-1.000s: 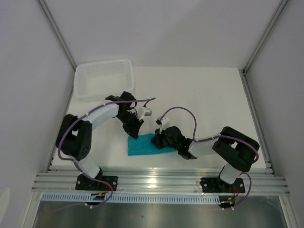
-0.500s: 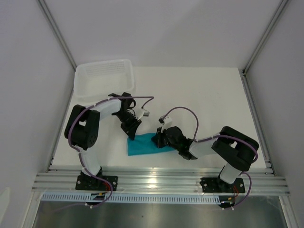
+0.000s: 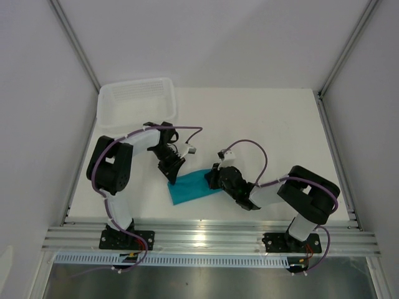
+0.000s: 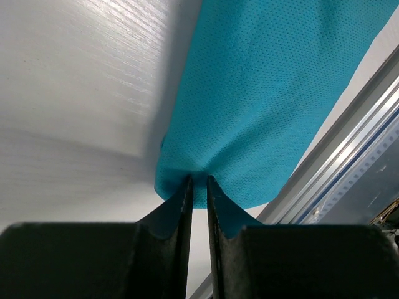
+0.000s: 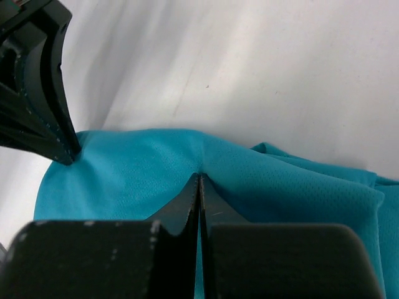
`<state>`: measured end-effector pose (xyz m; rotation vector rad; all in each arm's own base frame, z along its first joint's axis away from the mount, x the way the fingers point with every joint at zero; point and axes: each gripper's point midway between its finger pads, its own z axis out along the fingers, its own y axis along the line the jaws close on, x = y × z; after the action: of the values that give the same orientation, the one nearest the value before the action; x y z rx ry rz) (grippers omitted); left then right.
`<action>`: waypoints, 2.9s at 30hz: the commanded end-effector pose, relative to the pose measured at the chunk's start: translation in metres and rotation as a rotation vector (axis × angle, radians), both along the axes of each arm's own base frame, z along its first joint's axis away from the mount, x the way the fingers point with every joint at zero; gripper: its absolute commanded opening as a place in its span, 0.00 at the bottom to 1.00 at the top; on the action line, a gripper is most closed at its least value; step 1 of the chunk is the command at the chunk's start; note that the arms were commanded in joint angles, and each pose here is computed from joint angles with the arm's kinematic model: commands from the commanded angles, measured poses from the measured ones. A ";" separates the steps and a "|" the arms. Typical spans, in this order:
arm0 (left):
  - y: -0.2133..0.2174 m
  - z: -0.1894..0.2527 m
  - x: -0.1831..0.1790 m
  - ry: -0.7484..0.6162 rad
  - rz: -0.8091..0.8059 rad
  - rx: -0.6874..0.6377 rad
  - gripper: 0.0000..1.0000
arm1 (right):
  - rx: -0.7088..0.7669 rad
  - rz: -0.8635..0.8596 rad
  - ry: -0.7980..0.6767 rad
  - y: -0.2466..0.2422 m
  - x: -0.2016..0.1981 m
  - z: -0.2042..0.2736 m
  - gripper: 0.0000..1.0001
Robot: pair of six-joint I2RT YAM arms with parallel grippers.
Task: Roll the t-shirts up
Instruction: Roll the tshirt
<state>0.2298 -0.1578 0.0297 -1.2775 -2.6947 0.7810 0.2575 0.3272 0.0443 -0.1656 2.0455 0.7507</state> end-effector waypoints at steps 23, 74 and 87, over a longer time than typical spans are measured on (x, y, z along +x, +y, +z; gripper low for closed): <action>-0.030 0.004 0.012 -0.339 -0.172 0.137 0.27 | 0.055 -0.110 0.048 0.005 0.012 0.005 0.00; -0.021 -0.012 0.003 -0.298 -0.212 0.172 0.29 | -0.267 -0.248 0.004 -0.102 0.066 0.048 0.37; -0.018 -0.005 0.009 -0.338 -0.202 0.177 0.32 | -0.181 0.115 0.224 -0.092 0.012 0.036 0.57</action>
<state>0.2331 -0.1826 0.0216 -1.7092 -2.7142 0.3733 0.2963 0.2271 0.1020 -0.1787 2.2165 0.5891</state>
